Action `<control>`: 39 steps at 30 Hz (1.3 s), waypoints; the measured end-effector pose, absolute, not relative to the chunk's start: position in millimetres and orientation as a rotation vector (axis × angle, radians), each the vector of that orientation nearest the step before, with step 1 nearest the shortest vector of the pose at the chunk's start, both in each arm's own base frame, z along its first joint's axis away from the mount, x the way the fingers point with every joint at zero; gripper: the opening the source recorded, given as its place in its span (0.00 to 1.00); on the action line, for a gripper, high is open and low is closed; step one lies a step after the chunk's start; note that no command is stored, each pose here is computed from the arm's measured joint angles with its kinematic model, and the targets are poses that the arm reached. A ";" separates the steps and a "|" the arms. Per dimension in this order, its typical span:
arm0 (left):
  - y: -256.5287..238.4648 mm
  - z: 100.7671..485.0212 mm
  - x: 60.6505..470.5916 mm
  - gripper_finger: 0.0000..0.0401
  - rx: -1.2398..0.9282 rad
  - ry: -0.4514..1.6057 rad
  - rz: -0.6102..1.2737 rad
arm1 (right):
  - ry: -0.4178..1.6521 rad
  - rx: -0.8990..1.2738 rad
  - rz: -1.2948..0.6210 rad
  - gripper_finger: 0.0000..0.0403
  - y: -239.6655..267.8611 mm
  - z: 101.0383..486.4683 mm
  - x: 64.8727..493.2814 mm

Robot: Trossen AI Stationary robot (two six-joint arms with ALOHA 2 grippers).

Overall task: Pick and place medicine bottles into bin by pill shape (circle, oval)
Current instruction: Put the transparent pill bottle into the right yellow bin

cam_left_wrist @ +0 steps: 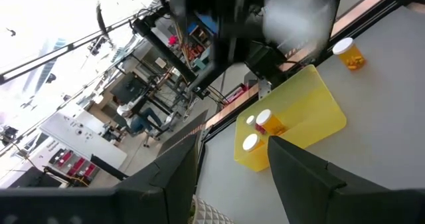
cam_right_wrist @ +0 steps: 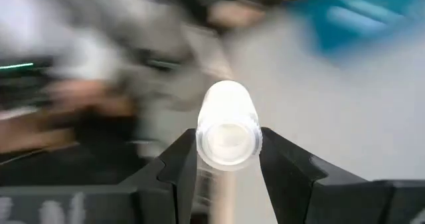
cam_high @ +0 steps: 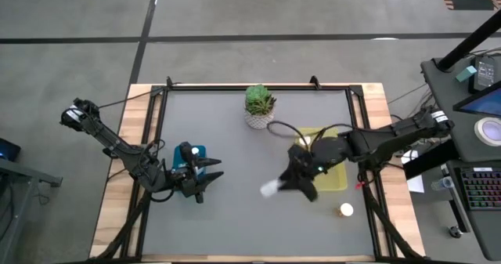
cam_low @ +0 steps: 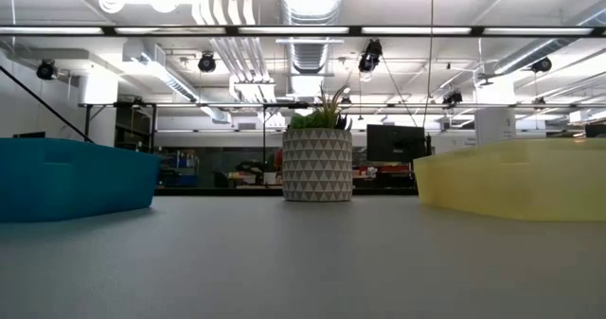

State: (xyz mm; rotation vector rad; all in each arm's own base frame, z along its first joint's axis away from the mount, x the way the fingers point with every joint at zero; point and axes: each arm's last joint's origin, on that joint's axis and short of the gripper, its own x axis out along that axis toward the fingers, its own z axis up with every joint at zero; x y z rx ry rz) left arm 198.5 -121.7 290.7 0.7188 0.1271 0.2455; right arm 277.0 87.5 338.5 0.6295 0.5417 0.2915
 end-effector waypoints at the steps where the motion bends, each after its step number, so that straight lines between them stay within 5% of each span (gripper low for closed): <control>1: -121.7 290.7 198.5 0.42 0.719 0.127 0.246 | 0.627 0.637 0.172 0.34 82.3 331.9 273.4; 7: -121.7 290.7 198.5 0.42 0.719 0.127 0.246 | 1.089 0.703 -0.528 0.34 47.7 294.6 232.0; 11: -121.7 290.7 198.5 0.42 0.719 0.127 0.246 | 1.241 0.738 -0.776 0.34 36.1 277.0 212.1; 39: -121.8 290.7 198.5 0.42 0.719 0.127 0.245 | 1.393 0.717 -0.758 0.34 39.2 201.7 244.7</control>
